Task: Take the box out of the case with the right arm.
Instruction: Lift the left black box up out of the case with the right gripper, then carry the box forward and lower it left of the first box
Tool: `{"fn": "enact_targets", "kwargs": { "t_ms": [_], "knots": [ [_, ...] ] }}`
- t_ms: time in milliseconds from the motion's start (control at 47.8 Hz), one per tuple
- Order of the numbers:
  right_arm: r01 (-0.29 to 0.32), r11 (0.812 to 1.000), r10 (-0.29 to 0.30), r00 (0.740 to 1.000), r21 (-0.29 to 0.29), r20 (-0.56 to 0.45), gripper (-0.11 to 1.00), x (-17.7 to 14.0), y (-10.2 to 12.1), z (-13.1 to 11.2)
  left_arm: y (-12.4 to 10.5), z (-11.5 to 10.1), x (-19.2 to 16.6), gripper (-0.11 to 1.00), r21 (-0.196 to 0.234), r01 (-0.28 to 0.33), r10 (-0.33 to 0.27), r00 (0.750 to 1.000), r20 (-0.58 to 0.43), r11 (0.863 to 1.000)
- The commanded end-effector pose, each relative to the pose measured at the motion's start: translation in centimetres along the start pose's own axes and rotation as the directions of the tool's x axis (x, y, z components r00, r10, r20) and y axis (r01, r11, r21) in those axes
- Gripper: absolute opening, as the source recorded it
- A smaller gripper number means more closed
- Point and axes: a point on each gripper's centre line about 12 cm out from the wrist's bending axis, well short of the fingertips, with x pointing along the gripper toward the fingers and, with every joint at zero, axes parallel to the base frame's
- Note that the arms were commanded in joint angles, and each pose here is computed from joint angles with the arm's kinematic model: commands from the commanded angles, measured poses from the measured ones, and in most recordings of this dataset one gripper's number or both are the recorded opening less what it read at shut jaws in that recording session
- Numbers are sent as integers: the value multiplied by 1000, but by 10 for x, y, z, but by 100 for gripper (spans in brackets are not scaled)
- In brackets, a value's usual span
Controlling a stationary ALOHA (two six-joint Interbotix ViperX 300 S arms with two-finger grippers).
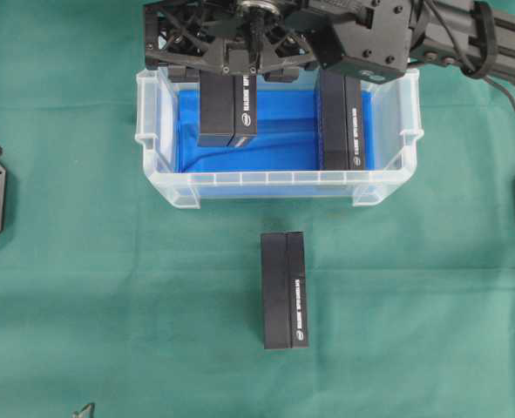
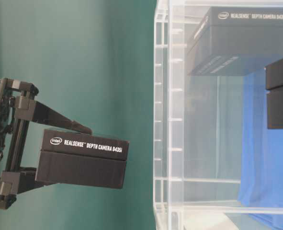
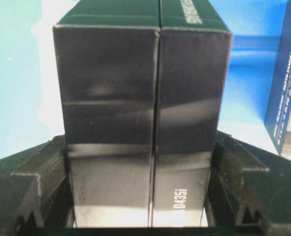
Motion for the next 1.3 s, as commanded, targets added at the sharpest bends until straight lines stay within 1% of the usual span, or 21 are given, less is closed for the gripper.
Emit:
{"fn": "enact_targets", "kwargs": {
  "t_ms": [0, 167, 314, 586, 837, 900, 1172, 1276],
  "knots": [
    [-93, 996, 92, 996, 9, 7, 68, -44, -5, 6, 0, 5, -6, 2, 0, 1, -1, 1000, 25, 1000],
    [-95, 995, 95, 995, 5, 4, 68, -45, -5, 2, 0, 5, -6, 2, -1, 1, -1, 1000, 25, 1000],
    [-97, 995, 97, 995, -4, -4, 68, -46, -5, -7, 0, 5, -6, 2, 0, 2, -2, 1000, 25, 1000],
    [-104, 995, 104, 994, -4, -22, 68, -51, -5, -34, 0, 5, -6, 2, 0, 1, -1, 1000, 25, 1000],
    [-100, 995, 100, 994, 0, -34, 68, -58, -9, -72, 0, 5, -6, 2, 0, 2, -2, 1000, 25, 1000],
    [-99, 995, 99, 994, 2, -41, 68, -60, -11, -85, 0, 5, -6, 2, 0, 1, -1, 1000, 25, 1000],
    [-107, 994, 108, 992, 7, -66, 68, -68, -19, -134, 0, 5, -3, 2, 1, -2, 2, 1000, 14, 1000],
    [-116, 993, 116, 990, 8, -74, 68, -72, -21, -147, 0, 5, -3, 2, 2, -2, 2, 1000, 13, 1000]
  ]
}}
